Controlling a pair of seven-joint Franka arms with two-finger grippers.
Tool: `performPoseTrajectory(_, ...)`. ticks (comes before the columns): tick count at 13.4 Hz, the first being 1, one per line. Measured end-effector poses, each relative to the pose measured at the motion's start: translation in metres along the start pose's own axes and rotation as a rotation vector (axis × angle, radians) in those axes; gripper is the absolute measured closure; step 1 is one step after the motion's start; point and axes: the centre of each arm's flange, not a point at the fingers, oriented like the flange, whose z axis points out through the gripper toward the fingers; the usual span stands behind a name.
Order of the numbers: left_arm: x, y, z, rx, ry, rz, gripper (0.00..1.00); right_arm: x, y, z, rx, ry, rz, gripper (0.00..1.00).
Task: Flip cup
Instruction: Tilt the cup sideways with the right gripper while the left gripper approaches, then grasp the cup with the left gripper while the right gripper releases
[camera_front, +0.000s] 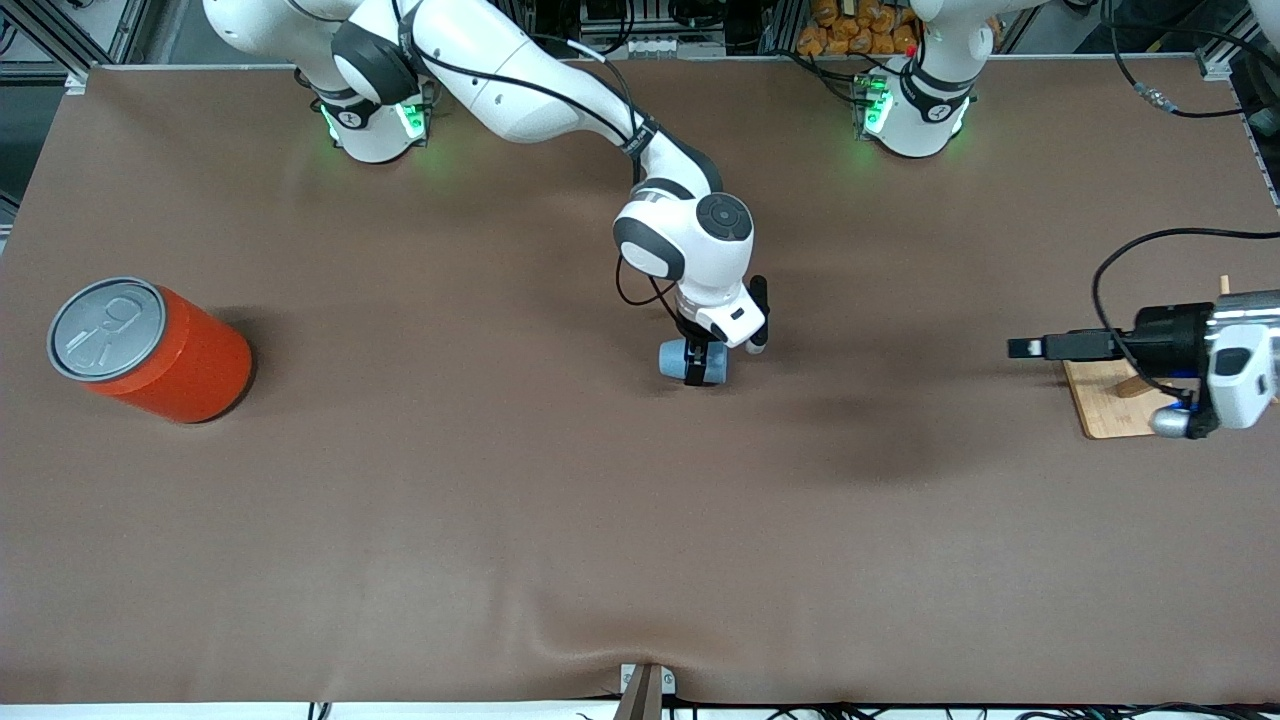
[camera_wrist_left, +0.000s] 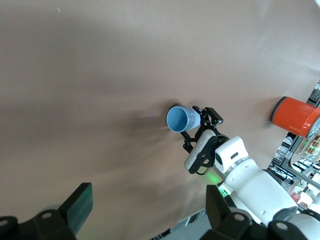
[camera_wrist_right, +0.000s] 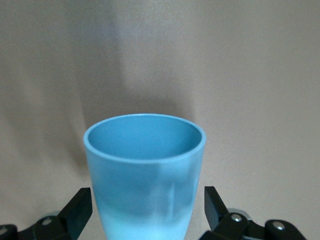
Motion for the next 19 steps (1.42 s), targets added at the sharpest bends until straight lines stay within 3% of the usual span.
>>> performPoseTrajectory(6, 0.026, 0.033, 0.118, 0.045, -0.197, -0.021, 0.0, -0.002, 0.013, -0.013, -0.015, 0.002, 0.02, 0.0)
performPoseTrajectory(10, 0.048, 0.028, 0.194, -0.047, -0.307, -0.064, 0.0, -0.017, 0.042, -0.066, -0.016, -0.018, 0.063, 0.0)
performPoseTrajectory(13, 0.061, 0.013, 0.232, -0.086, -0.352, -0.106, 0.0, -0.043, 0.064, -0.109, 0.042, -0.048, 0.129, 0.0)
performPoseTrajectory(16, 0.07, 0.03, 0.289, -0.043, -0.313, -0.111, 0.0, -0.105, 0.13, -0.157, 0.1, -0.013, 0.278, 0.0)
performPoseTrajectory(19, 0.068, 0.047, 0.357, 0.017, -0.295, -0.127, 0.0, -0.214, 0.219, -0.197, 0.184, 0.076, 0.487, 0.0)
